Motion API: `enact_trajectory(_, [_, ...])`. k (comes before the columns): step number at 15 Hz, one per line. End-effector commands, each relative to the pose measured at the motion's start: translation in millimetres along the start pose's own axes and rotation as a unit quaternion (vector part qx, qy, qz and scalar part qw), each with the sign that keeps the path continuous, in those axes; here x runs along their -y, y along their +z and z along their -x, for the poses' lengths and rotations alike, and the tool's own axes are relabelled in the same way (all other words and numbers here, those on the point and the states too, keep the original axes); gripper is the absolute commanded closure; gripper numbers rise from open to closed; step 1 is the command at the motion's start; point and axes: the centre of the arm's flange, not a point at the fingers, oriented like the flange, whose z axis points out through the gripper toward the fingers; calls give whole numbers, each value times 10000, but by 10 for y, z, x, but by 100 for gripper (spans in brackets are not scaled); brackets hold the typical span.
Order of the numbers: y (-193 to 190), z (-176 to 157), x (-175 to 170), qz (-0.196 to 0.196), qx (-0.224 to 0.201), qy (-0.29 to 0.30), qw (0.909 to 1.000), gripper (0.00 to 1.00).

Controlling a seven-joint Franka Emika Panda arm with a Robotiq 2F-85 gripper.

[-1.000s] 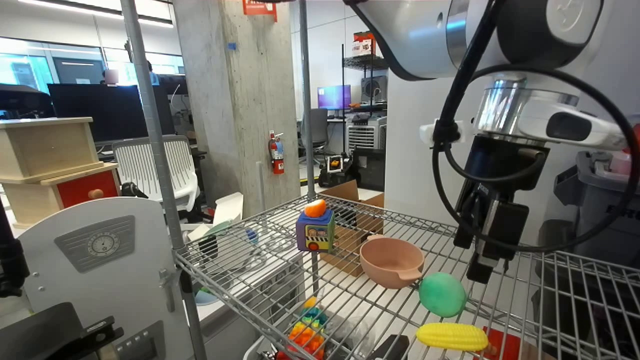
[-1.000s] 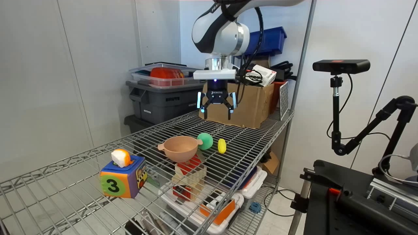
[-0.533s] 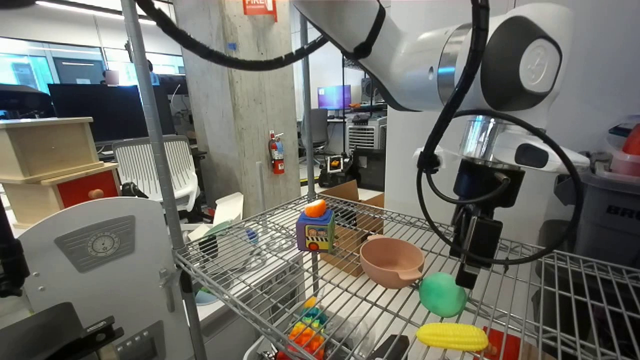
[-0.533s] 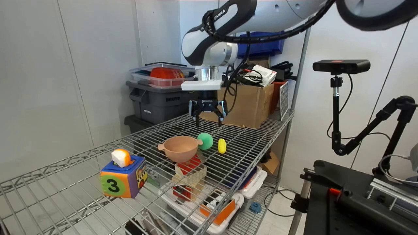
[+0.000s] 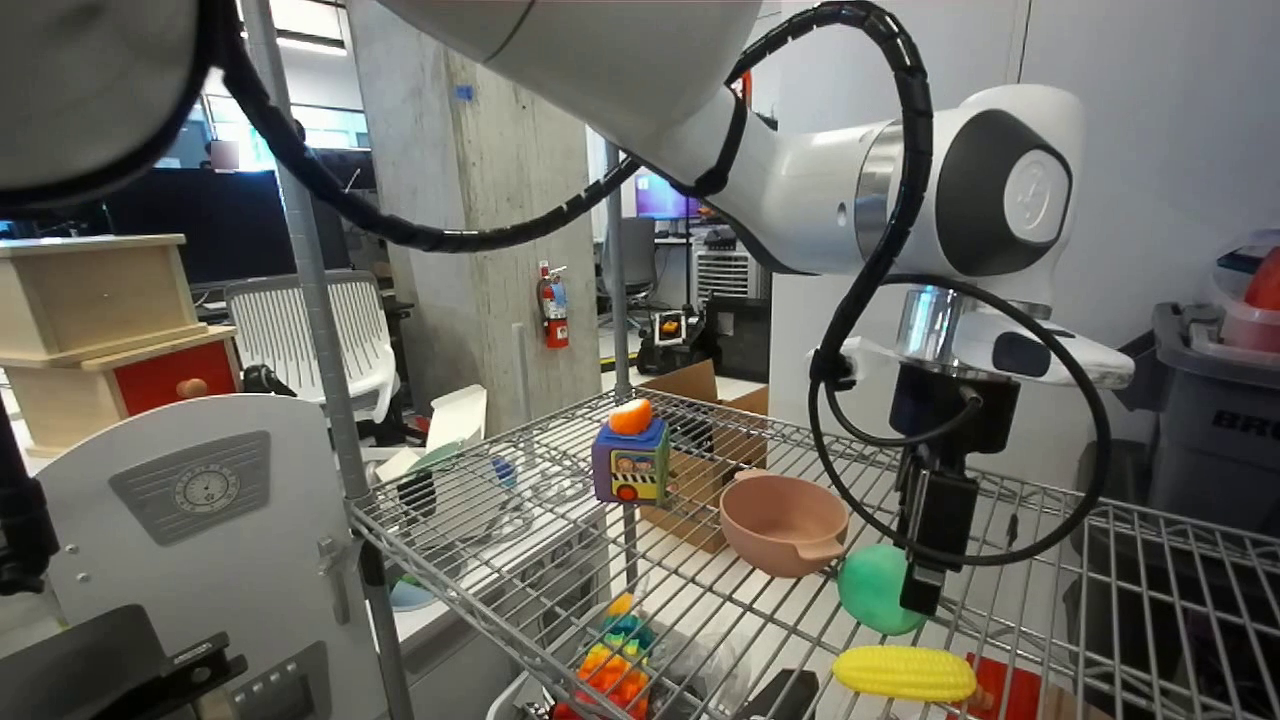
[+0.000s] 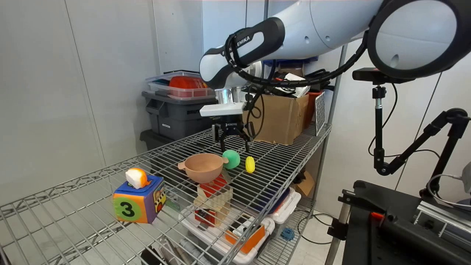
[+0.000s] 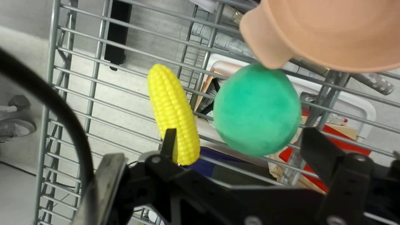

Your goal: Put the green object inside the bowl

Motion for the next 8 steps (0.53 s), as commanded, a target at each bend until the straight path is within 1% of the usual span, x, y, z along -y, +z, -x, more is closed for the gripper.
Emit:
enact_trajectory(1, [-52,-228,579,151,48,-14,9999,0])
enact_trajectory(4, [-37,-188,616,225,86,-65,9997,0])
enact_trajectory(5, [-36,-188,625,245,92,-74,9996,25])
enact_trajectory(6, [-31,-185,633,299,102,-79,9995,26])
enact_trajectory(8, [-24,-184,623,333,105,-50,9994,42])
